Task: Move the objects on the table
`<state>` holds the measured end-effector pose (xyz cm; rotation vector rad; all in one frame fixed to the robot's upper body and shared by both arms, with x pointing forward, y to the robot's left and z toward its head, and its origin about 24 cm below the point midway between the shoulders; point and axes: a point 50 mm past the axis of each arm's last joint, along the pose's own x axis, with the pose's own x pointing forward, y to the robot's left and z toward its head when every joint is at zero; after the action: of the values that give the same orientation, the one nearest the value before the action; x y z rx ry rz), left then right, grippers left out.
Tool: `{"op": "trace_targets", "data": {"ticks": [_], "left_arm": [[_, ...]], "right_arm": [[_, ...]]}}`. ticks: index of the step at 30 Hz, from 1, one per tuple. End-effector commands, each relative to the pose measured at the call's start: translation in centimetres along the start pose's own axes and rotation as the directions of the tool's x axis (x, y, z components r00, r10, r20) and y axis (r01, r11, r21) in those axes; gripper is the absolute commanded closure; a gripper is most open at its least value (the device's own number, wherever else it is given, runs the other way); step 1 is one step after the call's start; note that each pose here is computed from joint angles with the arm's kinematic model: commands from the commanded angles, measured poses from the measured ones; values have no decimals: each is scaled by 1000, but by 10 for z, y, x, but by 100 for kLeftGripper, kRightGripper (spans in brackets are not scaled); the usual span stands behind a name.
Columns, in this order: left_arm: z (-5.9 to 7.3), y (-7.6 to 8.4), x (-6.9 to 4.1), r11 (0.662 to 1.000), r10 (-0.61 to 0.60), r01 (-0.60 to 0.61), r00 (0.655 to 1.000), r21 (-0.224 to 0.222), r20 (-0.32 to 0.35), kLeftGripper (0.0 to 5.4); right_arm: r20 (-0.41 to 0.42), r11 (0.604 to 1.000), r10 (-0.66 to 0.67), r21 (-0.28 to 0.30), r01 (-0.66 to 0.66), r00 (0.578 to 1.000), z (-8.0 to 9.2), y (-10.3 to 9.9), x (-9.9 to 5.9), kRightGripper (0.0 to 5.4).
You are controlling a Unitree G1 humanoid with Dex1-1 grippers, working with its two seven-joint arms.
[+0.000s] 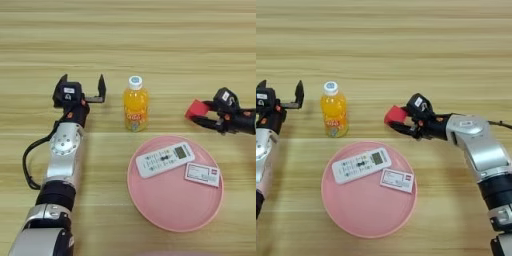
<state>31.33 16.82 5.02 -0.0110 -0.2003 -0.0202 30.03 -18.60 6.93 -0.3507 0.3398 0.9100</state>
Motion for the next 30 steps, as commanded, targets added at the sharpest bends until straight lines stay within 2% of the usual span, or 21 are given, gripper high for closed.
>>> {"op": "trace_targets", "data": {"ticks": [1, 13, 14, 18, 21, 24, 30], "left_arm": [[2, -1, 3, 1000, -6, 6, 1000, 5, 12, 0], [2, 1, 2, 1000, -4, 4, 1000, 7, 12, 0], [2, 1, 2, 1000, -4, 4, 1000, 8, 11, 0], [1, 2, 1, 1000, -4, 3, 1000, 8, 9, 0], [1, 2, 1, 1000, -4, 4, 1000, 8, 8, 0], [1, 2, 1, 1000, -4, 4, 1000, 9, 8, 0], [0, 3, 1, 1000, -3, 3, 1000, 10, 6, 0]], "right_arm": [[-21, 1000, -7, -9, 7, 1000, -8, -1, 4, 308], [-38, 1000, -22, 5, 22, 999, -20, 1, 7, 308], [-38, 1000, -22, 6, 22, 999, -20, 1, 7, 279], [-32, 1000, -16, 5, 16, 999, -20, 2, 7, 239], [-11, 1000, -22, -9, 22, 1000, -14, 0, 5, 205], [23, 998, -35, -46, 36, 999, -4, -2, 2, 171], [115, 993, -46, -99, 58, 992, 24, -4, -4, 104]]}}
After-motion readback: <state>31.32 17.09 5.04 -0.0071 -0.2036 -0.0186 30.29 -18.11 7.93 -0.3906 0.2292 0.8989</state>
